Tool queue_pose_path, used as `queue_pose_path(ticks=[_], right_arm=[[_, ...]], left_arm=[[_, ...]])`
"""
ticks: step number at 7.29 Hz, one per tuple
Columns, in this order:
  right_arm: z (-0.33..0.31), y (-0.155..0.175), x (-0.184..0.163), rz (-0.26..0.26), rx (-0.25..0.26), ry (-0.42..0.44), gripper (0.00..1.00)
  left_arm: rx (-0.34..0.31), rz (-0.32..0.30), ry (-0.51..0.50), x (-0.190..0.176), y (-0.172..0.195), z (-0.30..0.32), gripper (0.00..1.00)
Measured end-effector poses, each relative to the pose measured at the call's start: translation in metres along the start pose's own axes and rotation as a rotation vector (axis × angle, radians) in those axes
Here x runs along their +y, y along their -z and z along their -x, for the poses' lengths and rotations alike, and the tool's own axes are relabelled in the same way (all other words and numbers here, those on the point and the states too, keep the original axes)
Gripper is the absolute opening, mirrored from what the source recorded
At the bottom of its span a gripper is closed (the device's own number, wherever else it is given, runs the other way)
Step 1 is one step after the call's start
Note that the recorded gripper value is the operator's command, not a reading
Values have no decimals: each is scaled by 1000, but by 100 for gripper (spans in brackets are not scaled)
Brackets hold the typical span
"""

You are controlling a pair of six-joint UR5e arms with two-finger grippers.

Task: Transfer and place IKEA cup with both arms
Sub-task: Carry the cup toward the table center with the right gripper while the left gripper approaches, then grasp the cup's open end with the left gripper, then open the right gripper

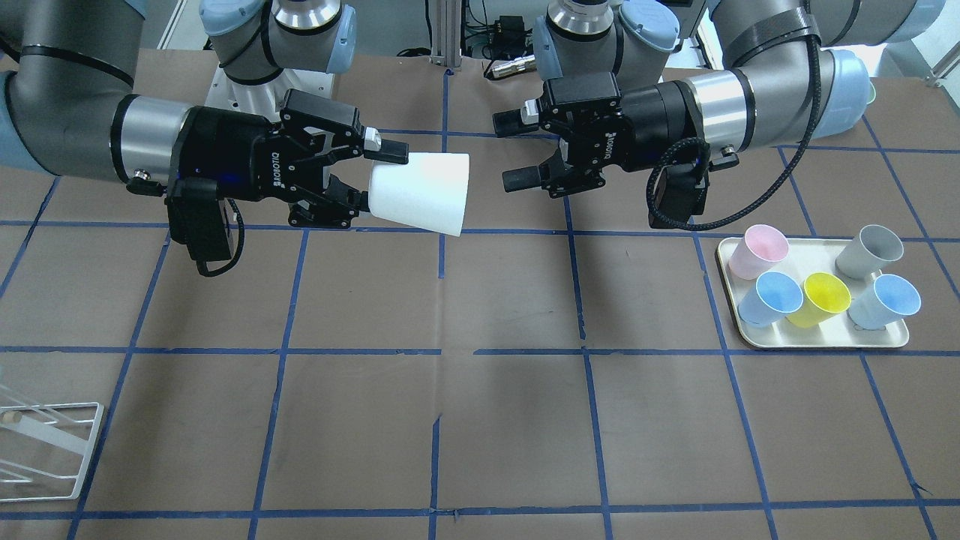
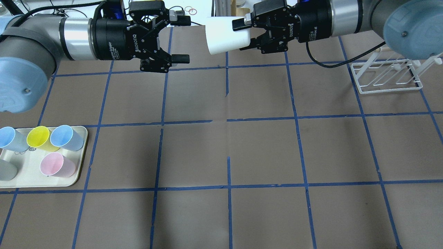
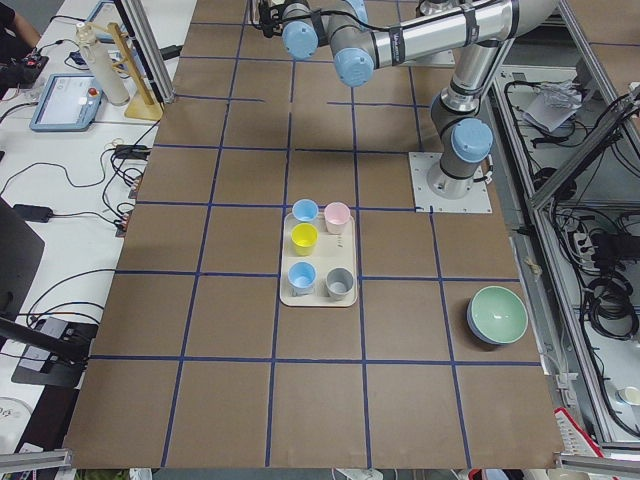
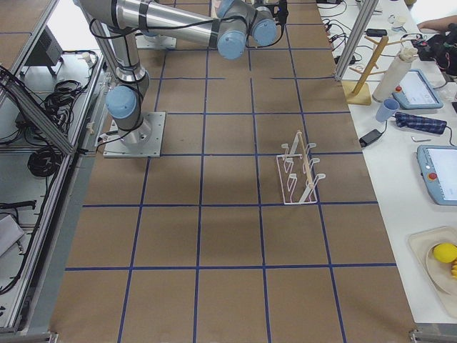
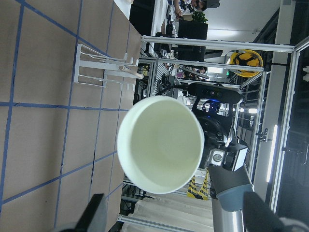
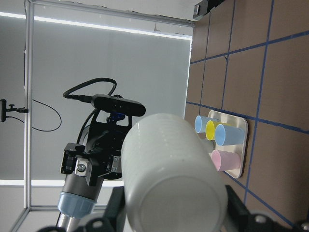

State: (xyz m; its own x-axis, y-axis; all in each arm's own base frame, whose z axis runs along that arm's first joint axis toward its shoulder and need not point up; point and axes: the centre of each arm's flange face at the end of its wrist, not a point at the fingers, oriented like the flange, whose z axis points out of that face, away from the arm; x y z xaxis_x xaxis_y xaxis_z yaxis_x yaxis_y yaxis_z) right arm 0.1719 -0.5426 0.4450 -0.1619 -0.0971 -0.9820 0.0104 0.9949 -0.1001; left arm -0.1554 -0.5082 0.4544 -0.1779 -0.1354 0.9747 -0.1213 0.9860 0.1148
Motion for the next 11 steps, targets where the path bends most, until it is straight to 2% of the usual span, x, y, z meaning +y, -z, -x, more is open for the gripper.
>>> queue_pose_path(ticks=[3,5,7,8,9,11], right_arm=[[-13,-6,7,-14,-42,-52,0],[-10,-13,11,-13,-61,-55,0],[-9,-23,14,0,-73,-55,0],[-9,-27,14,4,-76,-55,0],[-8,-28,15,7,-77,-53,0],[-7,-33,17,13,-82,-51,0]], left_arm=[[48,-5,-72,-2,-6,-12,100],[52,-18,-136,-9,-6,-13,100],[75,-22,-147,-11,-7,-17,100],[82,-21,-146,-11,-7,-18,88],[84,-16,-144,-9,-10,-19,59],[82,-6,-151,-7,-15,-20,18]])
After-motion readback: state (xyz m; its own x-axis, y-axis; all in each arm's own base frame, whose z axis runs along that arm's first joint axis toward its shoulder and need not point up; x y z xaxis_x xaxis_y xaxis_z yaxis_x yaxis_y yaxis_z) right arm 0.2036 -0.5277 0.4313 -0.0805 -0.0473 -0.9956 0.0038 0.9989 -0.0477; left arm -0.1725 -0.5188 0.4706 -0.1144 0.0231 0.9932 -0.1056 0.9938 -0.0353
